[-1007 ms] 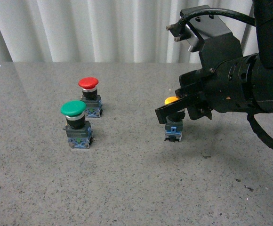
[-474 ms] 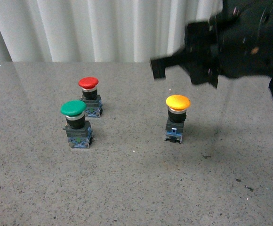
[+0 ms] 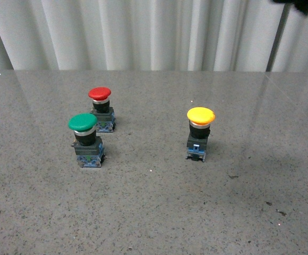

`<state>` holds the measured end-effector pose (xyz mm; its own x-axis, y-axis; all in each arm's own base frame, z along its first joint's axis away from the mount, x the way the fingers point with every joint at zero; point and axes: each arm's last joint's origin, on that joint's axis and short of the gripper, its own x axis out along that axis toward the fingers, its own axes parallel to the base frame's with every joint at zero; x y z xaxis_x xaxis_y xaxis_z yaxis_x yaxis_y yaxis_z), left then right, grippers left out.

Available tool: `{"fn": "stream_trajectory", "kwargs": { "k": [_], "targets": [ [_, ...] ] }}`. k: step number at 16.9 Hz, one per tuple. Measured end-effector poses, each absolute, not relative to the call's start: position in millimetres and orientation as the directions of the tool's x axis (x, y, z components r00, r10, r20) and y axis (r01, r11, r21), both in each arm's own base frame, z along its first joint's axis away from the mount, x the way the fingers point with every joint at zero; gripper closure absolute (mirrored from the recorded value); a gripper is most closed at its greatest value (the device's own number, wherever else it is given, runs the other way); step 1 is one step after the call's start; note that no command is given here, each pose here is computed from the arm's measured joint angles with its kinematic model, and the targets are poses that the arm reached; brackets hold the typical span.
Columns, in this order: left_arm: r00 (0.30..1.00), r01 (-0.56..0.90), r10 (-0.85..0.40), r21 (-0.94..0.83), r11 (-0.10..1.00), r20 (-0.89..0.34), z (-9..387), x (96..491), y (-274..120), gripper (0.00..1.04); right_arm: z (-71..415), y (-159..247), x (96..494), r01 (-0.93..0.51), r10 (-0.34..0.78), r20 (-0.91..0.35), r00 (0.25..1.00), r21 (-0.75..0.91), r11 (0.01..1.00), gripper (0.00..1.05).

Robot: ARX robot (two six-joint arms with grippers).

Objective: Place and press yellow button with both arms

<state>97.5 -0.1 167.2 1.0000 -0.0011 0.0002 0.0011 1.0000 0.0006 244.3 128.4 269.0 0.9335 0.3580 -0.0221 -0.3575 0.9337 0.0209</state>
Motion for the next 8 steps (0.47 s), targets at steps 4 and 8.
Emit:
{"fn": "stream_trajectory", "kwargs": {
  "k": [4,8],
  "targets": [
    [1.000,0.001,-0.001,0.001,1.000,-0.001,167.2,97.5,-0.1,0.07,231.6,37.3,171.8,0.007,-0.008,-0.076,0.997,-0.012,1.000,1.03],
    [1.000,-0.002,0.002,0.001,1.000,0.000,167.2,97.5,0.0,0.07,198.2,-0.6,126.6,0.005,-0.005,-0.014,1.000,0.006,1.000,1.03]
  ]
}}
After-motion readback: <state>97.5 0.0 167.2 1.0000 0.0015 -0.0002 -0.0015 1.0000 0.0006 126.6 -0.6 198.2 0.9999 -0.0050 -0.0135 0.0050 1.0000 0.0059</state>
